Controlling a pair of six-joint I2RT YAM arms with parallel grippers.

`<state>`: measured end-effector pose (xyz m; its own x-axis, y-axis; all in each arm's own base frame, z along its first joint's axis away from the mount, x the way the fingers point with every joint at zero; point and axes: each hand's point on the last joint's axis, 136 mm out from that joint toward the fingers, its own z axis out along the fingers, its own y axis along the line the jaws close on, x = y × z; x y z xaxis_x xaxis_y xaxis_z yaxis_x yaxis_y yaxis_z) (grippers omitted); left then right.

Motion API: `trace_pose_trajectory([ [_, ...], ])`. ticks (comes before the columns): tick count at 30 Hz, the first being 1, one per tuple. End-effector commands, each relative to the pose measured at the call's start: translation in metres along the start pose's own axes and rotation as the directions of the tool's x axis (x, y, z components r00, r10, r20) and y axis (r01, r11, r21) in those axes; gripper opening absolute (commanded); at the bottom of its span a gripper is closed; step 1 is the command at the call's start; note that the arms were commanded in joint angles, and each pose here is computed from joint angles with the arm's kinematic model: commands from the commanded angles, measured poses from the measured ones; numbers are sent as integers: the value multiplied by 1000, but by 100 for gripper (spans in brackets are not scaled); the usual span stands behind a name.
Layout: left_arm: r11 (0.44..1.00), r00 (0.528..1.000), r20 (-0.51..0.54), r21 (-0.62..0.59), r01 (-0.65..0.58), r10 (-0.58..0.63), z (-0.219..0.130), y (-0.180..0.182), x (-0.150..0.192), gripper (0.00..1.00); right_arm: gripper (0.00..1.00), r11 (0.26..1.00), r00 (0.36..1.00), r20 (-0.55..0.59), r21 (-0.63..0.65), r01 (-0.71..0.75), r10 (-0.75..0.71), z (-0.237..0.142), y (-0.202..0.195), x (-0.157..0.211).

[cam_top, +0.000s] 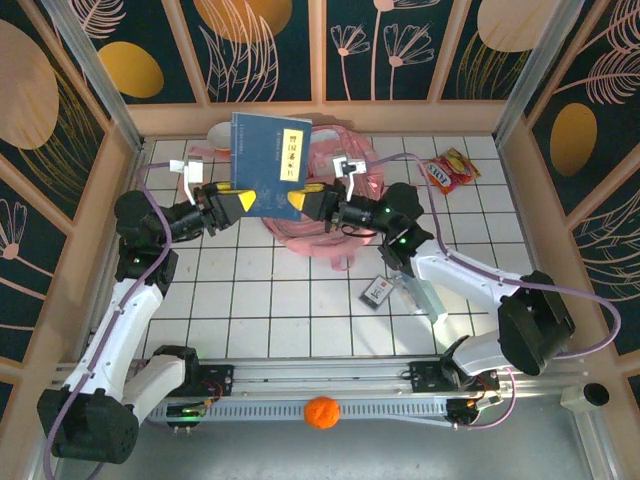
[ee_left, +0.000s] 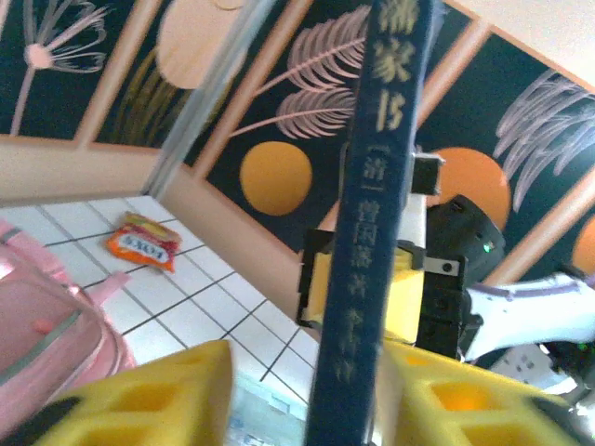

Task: Pack the student bag

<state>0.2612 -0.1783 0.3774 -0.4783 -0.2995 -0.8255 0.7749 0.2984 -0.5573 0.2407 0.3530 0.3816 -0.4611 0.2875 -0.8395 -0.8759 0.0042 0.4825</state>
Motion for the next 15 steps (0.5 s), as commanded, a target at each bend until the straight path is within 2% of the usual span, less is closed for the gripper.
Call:
trace_pose_trajectory([
  [1,980,989,1,-134,-148,149,-5,12,-5,58,0,989,989,34,44,140,-141,-23,13,-24],
  [3,952,972,-33,-195,-235,233,-9,18,-5,65,0,966,978,-45,156,208,-203,-35,-1,-18],
  [6,894,920,-110,-220,-391,376,-11,21,-5,66,0,872,914,-227,291,394,-337,-56,-18,-5],
  [8,850,873,-158,-203,-486,462,-11,21,-3,66,0,797,852,-376,347,494,-364,-75,-32,8],
  [12,756,758,-243,-124,-643,605,-10,22,5,67,0,654,657,-641,304,693,-398,-110,-52,33],
  [14,725,725,-276,-124,-678,631,-10,28,6,67,0,609,577,-723,274,744,-380,-123,-61,41],
  [15,700,691,-298,-95,-708,659,-11,28,11,67,0,597,545,-753,258,760,-369,-127,-65,45],
])
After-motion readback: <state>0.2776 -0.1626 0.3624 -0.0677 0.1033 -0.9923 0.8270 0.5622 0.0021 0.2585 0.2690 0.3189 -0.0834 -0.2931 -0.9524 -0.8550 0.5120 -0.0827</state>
